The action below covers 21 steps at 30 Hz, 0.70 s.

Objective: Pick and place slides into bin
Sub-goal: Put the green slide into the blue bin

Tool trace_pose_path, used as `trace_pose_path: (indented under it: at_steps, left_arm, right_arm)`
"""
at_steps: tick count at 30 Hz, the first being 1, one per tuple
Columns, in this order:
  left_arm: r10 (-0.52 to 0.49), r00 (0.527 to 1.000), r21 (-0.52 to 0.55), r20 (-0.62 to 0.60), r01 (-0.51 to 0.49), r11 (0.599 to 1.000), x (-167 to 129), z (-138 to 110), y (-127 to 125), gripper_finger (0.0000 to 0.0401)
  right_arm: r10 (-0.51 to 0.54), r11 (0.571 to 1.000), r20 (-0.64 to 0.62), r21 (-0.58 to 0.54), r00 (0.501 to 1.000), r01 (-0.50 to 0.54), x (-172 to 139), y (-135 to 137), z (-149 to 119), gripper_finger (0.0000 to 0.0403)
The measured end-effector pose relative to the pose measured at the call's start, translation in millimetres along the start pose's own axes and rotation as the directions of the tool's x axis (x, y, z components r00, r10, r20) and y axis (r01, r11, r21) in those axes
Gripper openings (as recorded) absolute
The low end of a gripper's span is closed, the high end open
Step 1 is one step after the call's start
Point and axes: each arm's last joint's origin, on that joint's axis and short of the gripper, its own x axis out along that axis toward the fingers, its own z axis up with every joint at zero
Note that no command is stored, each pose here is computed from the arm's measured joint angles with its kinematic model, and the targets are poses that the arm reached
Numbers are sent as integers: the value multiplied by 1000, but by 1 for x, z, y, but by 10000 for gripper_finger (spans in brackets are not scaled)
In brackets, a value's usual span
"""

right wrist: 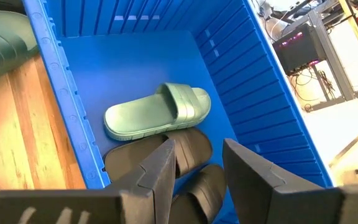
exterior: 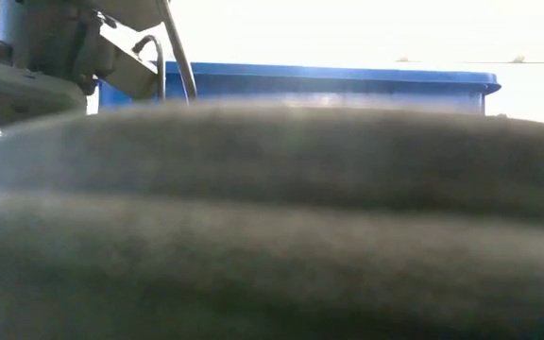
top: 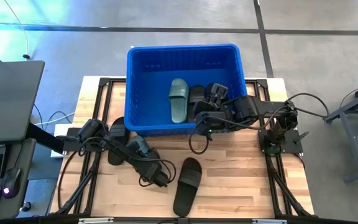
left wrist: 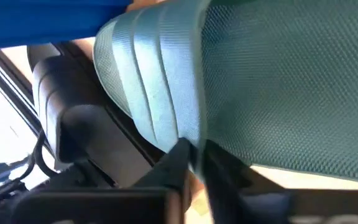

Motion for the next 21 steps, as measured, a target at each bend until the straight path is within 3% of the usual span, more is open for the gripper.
trace_pose_path:
  at_steps: [6,13,17,21]
  left_arm:
    - [-81,997,116,-8,81,990,-12,1,-5,9]
    - [-251,953,245,169,206,947,-87,-11,-4,3]
    - [-352,865,254,358,273,928,-138,-21,8,2]
    - [-398,712,233,579,323,917,-185,-29,34,2]
  right_arm:
    - [2,1000,0,31,1000,-2,0,0,0,123]
    - [24,999,-4,31,1000,-24,-1,1,0,123]
    - [48,995,-10,86,999,-47,0,2,0,123]
    - [150,983,-34,110,988,-145,-1,6,-1,123]
